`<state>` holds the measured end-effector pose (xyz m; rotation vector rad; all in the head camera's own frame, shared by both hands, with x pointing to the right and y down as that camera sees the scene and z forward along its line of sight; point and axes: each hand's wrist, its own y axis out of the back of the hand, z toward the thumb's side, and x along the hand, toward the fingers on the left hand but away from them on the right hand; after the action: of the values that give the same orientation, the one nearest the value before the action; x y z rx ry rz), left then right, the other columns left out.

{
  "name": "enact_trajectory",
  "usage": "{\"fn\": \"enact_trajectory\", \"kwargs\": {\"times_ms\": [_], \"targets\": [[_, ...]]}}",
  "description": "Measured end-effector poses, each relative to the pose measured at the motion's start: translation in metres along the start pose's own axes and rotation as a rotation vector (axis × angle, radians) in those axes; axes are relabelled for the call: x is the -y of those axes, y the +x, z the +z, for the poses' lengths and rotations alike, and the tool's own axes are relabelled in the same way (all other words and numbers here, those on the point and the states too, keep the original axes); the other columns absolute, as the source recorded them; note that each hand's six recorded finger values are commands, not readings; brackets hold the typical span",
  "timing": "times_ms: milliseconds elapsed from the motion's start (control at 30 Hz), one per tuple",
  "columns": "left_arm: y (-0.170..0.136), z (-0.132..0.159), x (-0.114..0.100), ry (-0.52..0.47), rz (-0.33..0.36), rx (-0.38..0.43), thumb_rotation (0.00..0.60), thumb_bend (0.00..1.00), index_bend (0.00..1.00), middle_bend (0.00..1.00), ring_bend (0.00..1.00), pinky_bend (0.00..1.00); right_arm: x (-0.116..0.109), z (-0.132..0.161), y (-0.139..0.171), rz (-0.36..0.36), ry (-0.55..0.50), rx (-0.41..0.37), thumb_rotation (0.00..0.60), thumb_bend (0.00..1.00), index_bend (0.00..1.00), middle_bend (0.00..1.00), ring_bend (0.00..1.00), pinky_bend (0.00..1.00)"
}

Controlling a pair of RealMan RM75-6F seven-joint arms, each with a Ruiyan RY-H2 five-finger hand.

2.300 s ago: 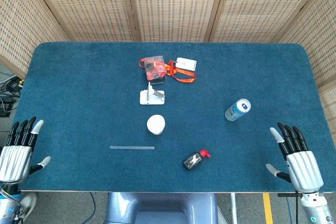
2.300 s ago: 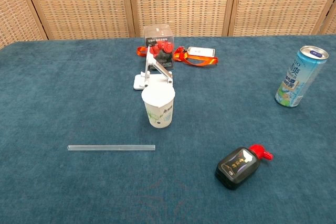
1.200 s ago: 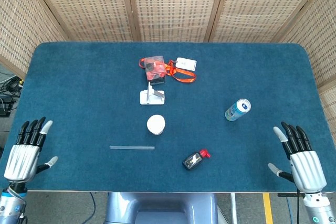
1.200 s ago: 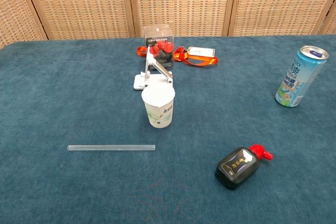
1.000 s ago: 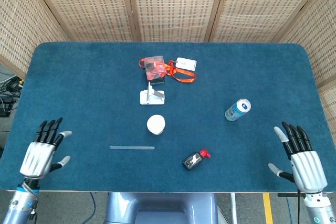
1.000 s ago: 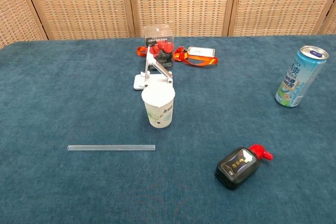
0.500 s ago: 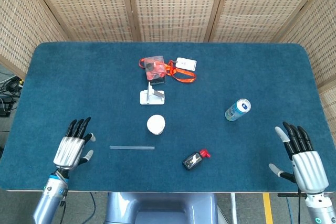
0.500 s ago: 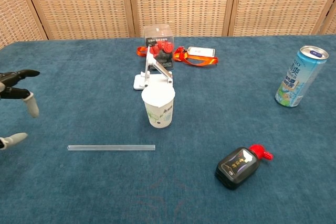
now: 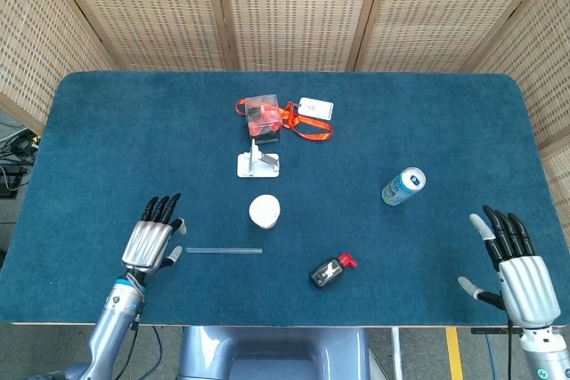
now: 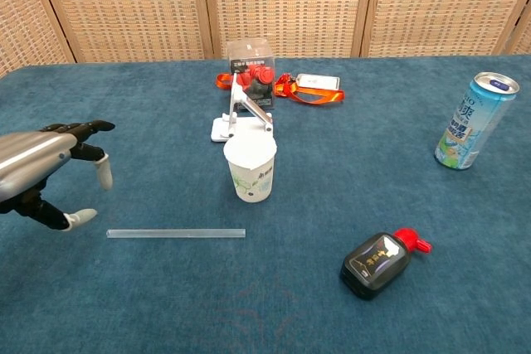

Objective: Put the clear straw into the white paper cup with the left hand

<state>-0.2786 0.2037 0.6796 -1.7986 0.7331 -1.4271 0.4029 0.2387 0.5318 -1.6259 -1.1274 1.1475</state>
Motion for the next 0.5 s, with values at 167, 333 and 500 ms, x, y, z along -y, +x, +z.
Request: {"fn": "enact_trajectory", "kwargs": {"times_ms": [167,333,500], "targets": [[0.006,0.013,0.008,-0.007,-0.025,0.002,0.6,0.33,0.51,0.0,0.0,0.0,0.0,0.0,0.0,0.002,0.0,0.0,0.6,0.09,0.05,0.0,0.0,0.0],[0.011,0.022,0.014,-0.001,-0.046,0.002,0.6,0.34,0.51,0.0,0.0,0.0,-0.001,0.0,0.0,0.0,-0.004,0.0,0.6,0.09,0.05,0.0,0.0,0.0],[0.017,0.029,0.021,0.006,-0.071,-0.008,0.6,0.34,0.51,0.0,0.0,0.0,-0.002,-0.001,0.0,-0.003,-0.007,0.001,0.6,0.09,0.05,0.0,0.0,0.0]]}}
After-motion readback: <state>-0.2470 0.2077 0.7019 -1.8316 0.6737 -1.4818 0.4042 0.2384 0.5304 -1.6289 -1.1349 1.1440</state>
